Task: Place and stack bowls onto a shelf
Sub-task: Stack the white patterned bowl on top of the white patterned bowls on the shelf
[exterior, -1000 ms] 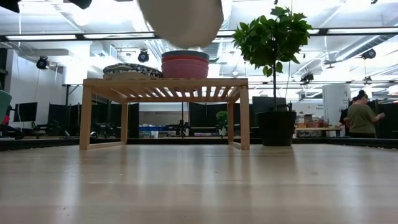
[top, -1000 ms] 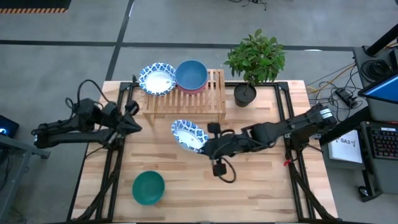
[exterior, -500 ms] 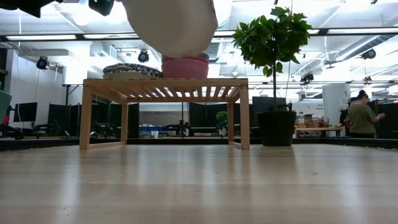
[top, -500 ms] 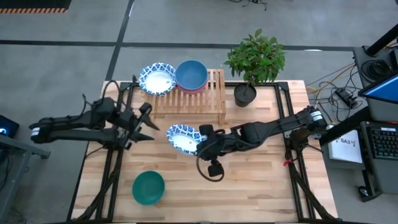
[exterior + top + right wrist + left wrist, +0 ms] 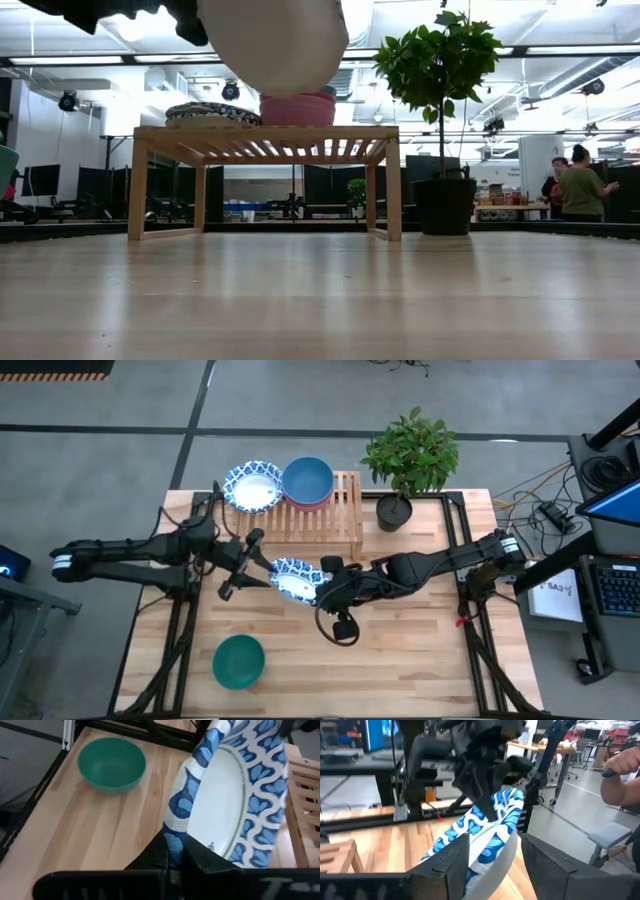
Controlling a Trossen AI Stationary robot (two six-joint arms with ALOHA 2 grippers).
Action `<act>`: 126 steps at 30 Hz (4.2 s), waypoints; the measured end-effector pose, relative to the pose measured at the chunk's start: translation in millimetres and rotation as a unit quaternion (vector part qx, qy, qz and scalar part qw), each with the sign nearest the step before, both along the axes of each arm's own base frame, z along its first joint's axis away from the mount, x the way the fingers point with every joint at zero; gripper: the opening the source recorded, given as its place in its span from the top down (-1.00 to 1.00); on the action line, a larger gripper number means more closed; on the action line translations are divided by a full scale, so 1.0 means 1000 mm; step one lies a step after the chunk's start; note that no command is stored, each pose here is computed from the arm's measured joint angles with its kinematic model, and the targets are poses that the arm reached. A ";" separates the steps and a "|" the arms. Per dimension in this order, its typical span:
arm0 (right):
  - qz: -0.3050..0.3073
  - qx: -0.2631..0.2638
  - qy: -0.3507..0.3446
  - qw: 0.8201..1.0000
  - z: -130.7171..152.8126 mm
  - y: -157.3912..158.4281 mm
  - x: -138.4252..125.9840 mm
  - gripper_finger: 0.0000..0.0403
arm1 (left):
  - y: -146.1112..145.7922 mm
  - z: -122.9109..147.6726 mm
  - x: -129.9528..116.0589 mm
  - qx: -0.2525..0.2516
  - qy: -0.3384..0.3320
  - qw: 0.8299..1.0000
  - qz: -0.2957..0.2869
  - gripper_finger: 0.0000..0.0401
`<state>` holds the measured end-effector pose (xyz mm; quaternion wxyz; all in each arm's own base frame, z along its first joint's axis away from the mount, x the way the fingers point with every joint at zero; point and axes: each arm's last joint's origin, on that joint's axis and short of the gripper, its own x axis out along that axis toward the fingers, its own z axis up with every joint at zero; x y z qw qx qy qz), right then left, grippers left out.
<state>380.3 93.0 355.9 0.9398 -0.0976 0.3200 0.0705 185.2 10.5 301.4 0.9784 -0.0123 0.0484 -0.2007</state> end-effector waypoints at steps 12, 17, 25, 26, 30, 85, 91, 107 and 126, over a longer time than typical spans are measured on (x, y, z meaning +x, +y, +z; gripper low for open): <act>0.005 -0.008 -0.001 1.000 0.000 0.000 0.000 0.94 | 0.001 0.013 0.008 -0.003 0.055 0.998 -0.001 0.89; -0.002 -0.002 -0.001 1.000 0.000 -0.001 0.000 0.87 | 0.001 0.015 0.007 0.000 0.064 0.998 0.001 0.97; -0.078 -0.024 -0.009 0.997 0.006 -0.007 -0.006 0.43 | 0.001 0.031 0.002 0.003 0.060 0.998 0.006 1.00; -0.092 -0.027 -0.009 0.995 0.008 -0.008 -0.009 0.38 | 0.001 0.036 0.001 0.004 0.060 0.998 0.013 1.00; -0.137 -0.008 -0.022 0.990 0.026 -0.014 -0.027 0.23 | 0.003 0.058 -0.009 0.023 0.075 0.994 0.075 1.00; -0.171 0.029 -0.020 0.985 -0.048 0.030 -0.044 0.15 | 0.057 0.082 0.031 0.354 0.304 0.687 0.556 0.80; -0.172 0.029 -0.020 0.985 -0.048 0.030 -0.044 0.15 | 0.056 0.083 0.030 0.317 0.292 0.720 0.545 0.47; -0.169 0.035 -0.035 0.984 -0.048 0.030 -0.042 0.15 | 0.044 0.107 0.004 0.216 0.249 0.809 0.486 0.06; -0.153 0.042 -0.080 0.984 -0.061 0.032 -0.038 0.15 | 0.056 0.082 -0.025 0.162 0.172 0.873 0.426 0.96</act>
